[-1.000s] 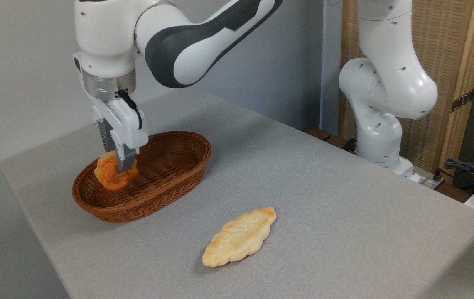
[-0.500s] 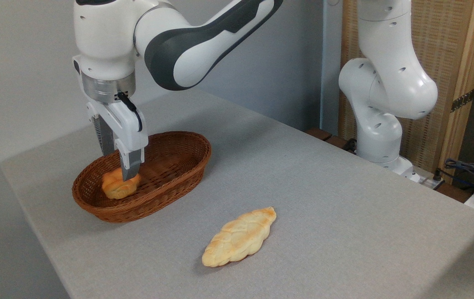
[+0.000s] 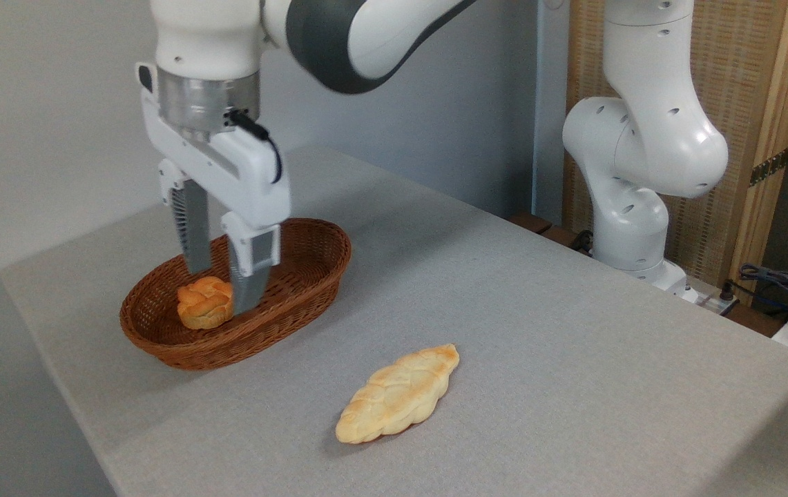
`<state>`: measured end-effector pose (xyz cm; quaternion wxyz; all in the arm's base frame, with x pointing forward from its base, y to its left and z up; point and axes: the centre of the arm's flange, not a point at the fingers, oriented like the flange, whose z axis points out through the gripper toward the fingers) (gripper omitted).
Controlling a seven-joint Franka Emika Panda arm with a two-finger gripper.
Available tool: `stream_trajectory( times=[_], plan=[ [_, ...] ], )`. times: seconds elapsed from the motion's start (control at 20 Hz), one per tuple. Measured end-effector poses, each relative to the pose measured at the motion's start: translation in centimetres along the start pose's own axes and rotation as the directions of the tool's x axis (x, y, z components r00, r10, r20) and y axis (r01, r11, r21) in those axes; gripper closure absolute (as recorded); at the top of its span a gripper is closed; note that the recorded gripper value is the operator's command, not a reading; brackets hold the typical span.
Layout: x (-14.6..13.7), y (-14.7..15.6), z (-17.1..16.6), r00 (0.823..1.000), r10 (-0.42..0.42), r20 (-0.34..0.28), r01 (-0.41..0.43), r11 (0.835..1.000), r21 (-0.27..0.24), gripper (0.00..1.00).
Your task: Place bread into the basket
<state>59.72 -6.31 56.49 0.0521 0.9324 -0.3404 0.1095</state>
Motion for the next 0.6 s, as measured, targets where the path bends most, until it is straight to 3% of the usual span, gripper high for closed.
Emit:
stream_trajectory(
  times=[0.6],
  plan=[
    [-3.3, -2.9, -1.4, 0.996, -0.041, 0.079, 0.037, 0.998, 0.045, 0.0]
  ],
)
